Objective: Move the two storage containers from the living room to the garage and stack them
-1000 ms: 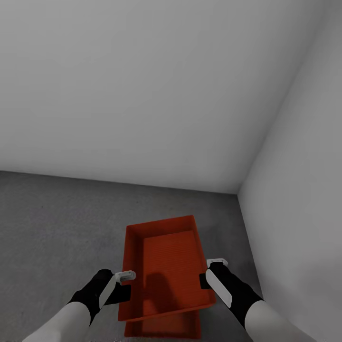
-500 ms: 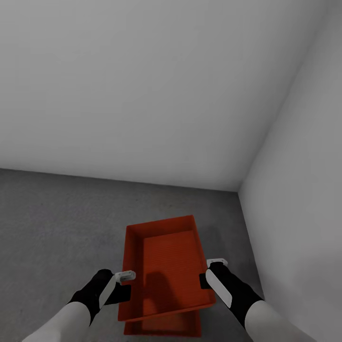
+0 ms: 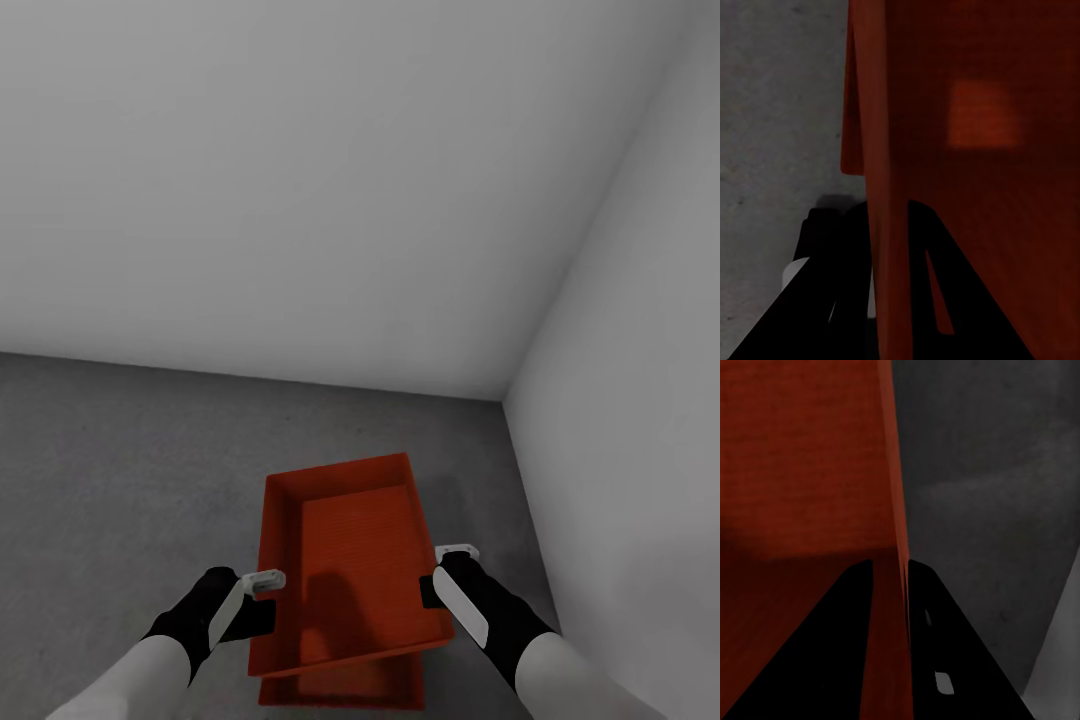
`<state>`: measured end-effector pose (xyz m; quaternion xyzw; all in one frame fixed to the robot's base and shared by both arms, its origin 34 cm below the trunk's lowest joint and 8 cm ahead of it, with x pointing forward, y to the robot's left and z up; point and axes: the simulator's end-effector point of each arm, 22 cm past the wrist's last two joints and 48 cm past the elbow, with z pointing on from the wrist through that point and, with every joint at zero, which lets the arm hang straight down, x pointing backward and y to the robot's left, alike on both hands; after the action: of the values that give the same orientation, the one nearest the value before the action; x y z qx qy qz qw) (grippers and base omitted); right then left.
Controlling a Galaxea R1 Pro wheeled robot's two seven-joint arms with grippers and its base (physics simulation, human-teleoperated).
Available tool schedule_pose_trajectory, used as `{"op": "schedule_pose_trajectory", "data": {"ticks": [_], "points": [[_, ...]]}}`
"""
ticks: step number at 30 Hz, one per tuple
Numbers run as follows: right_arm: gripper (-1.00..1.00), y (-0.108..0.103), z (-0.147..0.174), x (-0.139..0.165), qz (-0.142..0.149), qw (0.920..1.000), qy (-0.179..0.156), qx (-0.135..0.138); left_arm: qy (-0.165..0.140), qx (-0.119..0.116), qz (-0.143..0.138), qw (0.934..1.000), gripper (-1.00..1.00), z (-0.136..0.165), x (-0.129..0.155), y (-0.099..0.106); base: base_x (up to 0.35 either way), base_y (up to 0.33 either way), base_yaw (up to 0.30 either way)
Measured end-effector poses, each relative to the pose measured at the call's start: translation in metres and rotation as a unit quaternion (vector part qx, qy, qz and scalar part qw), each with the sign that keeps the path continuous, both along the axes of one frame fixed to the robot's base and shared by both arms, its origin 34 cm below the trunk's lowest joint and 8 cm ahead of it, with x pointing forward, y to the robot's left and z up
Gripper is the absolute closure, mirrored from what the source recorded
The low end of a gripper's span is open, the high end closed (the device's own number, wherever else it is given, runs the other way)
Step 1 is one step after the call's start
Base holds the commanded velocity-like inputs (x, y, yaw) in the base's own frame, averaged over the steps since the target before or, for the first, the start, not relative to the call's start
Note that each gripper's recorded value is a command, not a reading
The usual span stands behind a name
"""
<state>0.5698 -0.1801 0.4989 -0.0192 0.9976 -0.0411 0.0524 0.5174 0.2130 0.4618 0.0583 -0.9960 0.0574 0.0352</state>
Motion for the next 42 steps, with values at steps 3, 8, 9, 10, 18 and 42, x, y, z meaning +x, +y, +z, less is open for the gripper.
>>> {"op": "schedule_pose_trajectory", "data": {"ticks": [3,8,9,10,18,42], "points": [[1.0,0.0,0.0,0.0,0.0,1.0,0.0,0.0,0.0,0.0,0.0,1.0,1.0,0.0,0.0,0.0,0.0,0.0,0.0],[1.0,0.0,-0.003,-0.002,0.0,1.0,0.004,0.0,0.004,0.0,0.0,1.0,1.0,-0.003,-0.003,0.0,0.0,0.0,0.0],[1.0,0.0,-0.004,-0.003,0.0,1.0,0.004,0.0,0.004,0.0,0.0,1.0,1.0,-0.003,-0.003,0.0,0.0,0.0,0.0],[1.0,0.0,-0.004,-0.003,0.0,1.0,0.005,0.0,0.005,0.0,0.0,1.0,1.0,-0.004,-0.004,0.0,0.0,0.0,0.0],[1.0,0.0,-0.01,-0.007,0.0,0.9999,0.011,0.0,0.011,0.0,0.0,0.9999,1.0,-0.009,-0.008,0.0,0.0,0.0,0.0],[1.0,0.0,-0.039,-0.011,0.0,0.9999,0.015,0.0,0.015,0.0,0.0,0.9999,1.0,-0.038,-0.012,0.0,0.0,0.0,0.0]]}}
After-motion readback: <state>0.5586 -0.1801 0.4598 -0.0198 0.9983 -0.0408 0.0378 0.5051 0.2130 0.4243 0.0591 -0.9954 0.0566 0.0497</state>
